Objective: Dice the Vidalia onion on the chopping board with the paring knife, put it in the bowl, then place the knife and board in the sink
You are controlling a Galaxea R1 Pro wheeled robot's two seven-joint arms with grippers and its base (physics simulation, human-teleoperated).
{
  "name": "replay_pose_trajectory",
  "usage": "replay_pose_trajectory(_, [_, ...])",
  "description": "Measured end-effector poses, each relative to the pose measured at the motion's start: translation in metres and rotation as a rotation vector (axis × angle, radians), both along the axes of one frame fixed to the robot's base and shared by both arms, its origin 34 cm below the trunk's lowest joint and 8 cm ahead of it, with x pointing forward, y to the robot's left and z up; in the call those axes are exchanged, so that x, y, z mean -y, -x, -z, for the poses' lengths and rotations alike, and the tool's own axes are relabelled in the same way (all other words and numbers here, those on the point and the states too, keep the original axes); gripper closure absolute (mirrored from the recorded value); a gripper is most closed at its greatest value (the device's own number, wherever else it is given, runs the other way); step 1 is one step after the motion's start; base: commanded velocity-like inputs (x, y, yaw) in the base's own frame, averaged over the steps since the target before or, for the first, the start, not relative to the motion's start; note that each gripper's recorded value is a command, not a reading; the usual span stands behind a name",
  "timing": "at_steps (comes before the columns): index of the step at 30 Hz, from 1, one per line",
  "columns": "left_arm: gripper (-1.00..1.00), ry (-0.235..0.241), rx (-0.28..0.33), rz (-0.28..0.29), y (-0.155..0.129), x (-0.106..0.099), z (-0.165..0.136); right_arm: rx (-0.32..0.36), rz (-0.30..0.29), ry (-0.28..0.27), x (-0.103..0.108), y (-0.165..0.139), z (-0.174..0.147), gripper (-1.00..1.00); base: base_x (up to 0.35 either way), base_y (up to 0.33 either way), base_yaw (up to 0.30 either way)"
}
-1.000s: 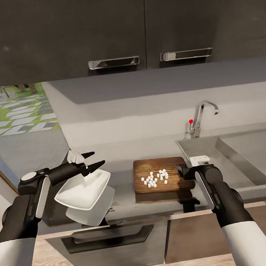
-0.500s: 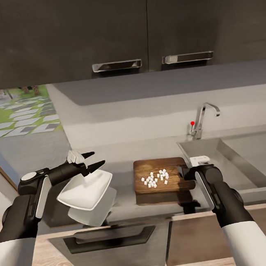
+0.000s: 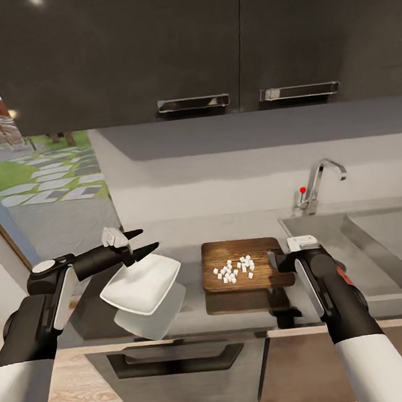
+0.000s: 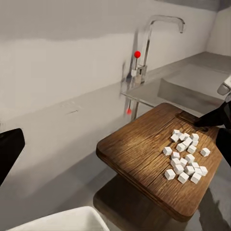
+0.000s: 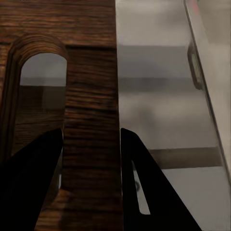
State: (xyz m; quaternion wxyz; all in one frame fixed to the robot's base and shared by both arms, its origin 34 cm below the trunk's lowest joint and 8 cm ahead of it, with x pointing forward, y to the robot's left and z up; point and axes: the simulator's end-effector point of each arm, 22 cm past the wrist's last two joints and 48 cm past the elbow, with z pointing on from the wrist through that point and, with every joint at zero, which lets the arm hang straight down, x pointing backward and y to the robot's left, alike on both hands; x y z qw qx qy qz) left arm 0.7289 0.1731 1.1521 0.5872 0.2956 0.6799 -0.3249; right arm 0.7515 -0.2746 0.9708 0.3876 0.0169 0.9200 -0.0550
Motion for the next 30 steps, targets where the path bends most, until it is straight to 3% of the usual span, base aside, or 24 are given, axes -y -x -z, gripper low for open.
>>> replay_pose_trajectory(30, [-1.00, 0.000, 0.047, 0.000, 0.011, 0.000, -0.028, 0.047, 0.001, 0.002, 0.001, 0.002, -0.029, 1.00, 0.000, 0.000, 0.006])
